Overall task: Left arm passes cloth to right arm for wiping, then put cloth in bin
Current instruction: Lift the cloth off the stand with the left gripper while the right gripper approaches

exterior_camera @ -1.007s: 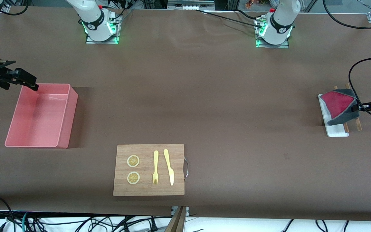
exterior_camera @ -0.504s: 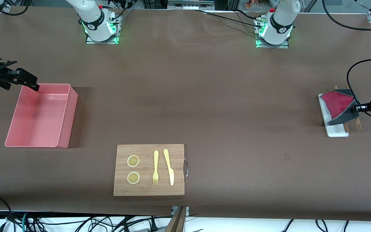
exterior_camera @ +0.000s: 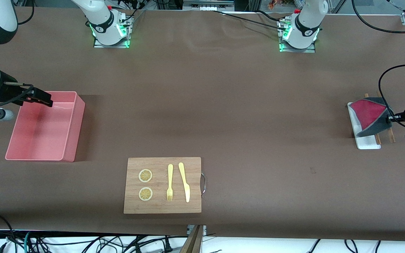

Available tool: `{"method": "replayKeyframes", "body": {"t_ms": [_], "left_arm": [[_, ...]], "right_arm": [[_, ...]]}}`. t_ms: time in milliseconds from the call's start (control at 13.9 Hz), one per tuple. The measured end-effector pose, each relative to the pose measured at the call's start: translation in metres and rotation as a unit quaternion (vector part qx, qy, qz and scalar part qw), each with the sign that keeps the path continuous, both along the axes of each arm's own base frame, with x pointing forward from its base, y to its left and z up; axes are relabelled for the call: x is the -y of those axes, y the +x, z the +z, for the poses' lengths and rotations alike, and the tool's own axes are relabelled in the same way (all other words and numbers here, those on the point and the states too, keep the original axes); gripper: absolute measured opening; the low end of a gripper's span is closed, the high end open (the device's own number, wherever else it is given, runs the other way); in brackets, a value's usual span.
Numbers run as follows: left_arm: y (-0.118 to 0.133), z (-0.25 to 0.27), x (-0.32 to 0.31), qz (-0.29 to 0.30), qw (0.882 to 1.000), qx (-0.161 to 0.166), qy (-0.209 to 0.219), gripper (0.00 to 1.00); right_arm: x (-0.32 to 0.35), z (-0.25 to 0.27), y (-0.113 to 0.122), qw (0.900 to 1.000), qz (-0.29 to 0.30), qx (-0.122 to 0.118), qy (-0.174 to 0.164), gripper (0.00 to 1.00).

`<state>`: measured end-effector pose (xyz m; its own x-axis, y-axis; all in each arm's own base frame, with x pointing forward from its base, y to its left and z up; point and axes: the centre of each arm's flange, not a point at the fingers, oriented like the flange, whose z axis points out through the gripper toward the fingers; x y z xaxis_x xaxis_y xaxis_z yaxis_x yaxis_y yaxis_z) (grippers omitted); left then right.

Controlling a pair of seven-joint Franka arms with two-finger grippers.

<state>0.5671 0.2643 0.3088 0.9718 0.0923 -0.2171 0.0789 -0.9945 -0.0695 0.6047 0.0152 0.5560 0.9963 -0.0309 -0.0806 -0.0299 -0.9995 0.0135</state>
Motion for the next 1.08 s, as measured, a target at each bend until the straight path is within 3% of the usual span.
{"method": "replayKeyframes", "body": {"t_ms": [360, 1079], "left_arm": [[0.001, 0.000, 0.001, 0.008, 1.000, 0.006, -0.009, 0.01], [0.035, 0.073, 0.028, -0.015, 1.000, 0.014, -0.010, 0.01]], "right_arm": [[-0.021, -0.002, -0.001, 1.000, -0.004, -0.002, -0.001, 1.00], [-0.101, -0.008, -0.008, 0.991, -0.133, -0.014, 0.016, 1.00]]}}
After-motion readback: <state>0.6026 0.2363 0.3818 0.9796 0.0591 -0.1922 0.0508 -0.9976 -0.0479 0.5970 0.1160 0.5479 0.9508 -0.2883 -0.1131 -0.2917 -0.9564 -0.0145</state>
